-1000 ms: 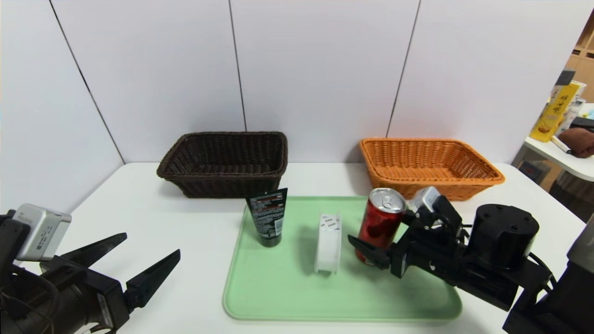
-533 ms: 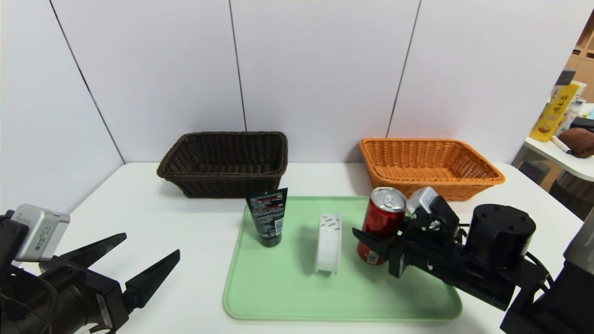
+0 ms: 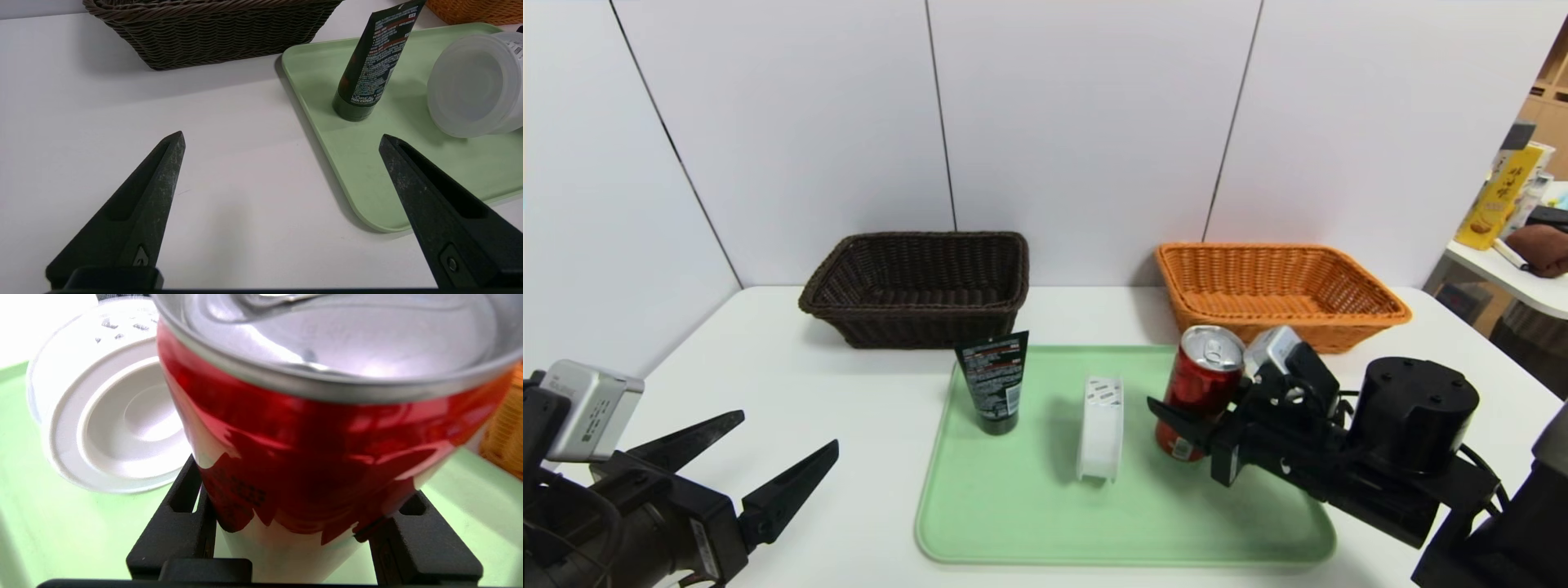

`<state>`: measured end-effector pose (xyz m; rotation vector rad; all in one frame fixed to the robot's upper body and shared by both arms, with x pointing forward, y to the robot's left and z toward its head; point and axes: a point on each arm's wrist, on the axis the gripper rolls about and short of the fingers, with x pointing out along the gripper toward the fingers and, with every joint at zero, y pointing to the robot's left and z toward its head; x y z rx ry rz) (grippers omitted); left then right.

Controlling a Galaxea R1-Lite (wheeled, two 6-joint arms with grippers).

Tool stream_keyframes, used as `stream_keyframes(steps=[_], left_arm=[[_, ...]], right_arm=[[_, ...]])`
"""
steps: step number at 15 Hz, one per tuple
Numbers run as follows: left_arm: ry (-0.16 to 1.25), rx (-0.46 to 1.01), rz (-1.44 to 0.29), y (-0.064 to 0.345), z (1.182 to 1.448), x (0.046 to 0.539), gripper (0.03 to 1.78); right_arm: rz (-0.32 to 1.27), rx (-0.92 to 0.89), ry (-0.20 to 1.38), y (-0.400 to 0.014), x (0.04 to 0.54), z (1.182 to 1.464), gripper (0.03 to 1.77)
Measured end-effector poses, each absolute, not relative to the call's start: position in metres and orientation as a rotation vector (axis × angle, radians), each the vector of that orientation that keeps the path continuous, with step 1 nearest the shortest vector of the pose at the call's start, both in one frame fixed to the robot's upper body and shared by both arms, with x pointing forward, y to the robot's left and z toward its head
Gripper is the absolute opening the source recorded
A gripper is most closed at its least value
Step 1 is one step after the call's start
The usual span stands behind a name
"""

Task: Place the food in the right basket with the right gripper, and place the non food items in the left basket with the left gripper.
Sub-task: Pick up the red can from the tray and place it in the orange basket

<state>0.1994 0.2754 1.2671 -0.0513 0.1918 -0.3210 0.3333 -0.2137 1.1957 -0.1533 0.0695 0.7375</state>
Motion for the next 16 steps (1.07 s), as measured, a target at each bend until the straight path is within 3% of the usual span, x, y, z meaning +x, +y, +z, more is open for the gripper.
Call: stream_keyframes(steps=[16], left_arm=[[0.197, -0.056, -0.319, 0.276, 1.266, 0.199, 1.69]], right_arm=[[0.456, -0.241, -0.144, -0.251, 0.371, 1.319, 0.97]])
